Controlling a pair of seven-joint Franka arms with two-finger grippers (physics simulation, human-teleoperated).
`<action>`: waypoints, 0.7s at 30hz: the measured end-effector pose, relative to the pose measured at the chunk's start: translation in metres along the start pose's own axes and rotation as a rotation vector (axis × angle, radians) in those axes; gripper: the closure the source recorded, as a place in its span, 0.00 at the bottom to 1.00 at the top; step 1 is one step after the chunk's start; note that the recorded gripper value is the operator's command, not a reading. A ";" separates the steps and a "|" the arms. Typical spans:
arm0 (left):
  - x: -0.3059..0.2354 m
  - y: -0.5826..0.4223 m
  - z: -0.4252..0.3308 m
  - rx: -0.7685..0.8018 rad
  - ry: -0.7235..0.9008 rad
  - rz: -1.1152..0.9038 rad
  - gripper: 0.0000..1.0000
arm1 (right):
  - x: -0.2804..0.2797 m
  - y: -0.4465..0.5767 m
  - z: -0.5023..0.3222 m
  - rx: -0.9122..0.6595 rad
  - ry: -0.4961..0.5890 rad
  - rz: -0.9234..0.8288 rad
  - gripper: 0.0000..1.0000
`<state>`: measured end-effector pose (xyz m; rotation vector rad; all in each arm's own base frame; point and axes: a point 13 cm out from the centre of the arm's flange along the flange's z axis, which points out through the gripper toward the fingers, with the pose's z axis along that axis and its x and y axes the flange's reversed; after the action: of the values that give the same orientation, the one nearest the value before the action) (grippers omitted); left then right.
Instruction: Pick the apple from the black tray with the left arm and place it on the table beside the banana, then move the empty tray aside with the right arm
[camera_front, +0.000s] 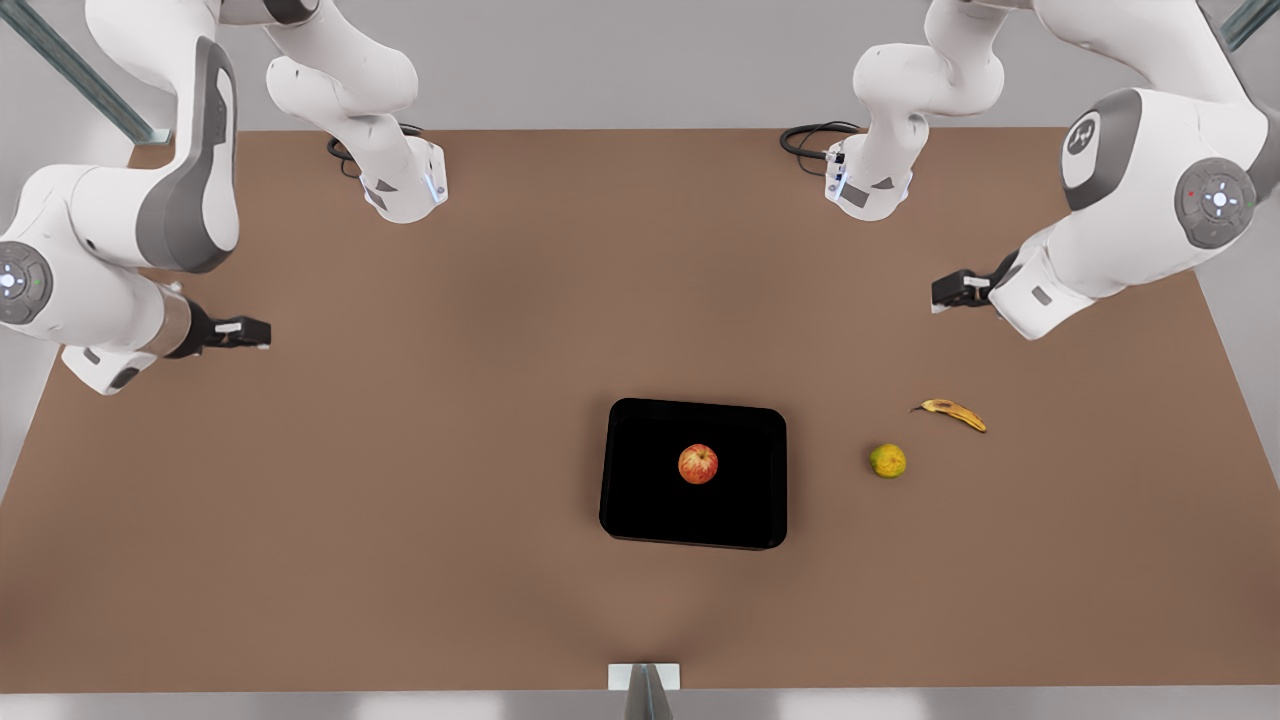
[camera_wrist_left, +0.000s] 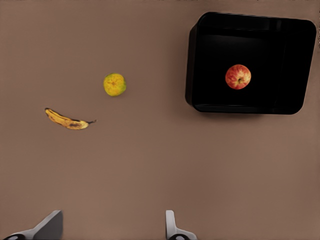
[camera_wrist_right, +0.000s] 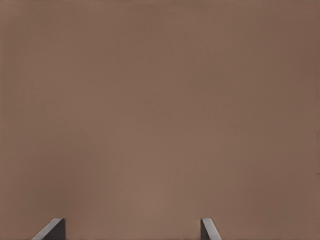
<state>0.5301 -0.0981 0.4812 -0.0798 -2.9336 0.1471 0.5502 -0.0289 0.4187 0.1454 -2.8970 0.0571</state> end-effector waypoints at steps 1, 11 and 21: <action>-0.002 -0.004 0.000 -0.001 -0.007 0.002 0.00 | -0.002 0.001 -0.001 0.002 -0.009 -0.007 0.00; -0.044 -0.202 0.102 -0.080 -0.019 0.267 0.00 | -0.014 0.006 -0.002 0.007 -0.043 -0.045 0.00; -0.075 -0.284 0.271 -0.144 0.017 0.210 0.00 | -0.016 0.010 -0.002 -0.001 -0.052 -0.065 0.00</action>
<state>0.5360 -0.4108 0.2319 -0.4093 -2.9086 -0.0334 0.5654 -0.0173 0.4168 0.2435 -2.9411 0.0408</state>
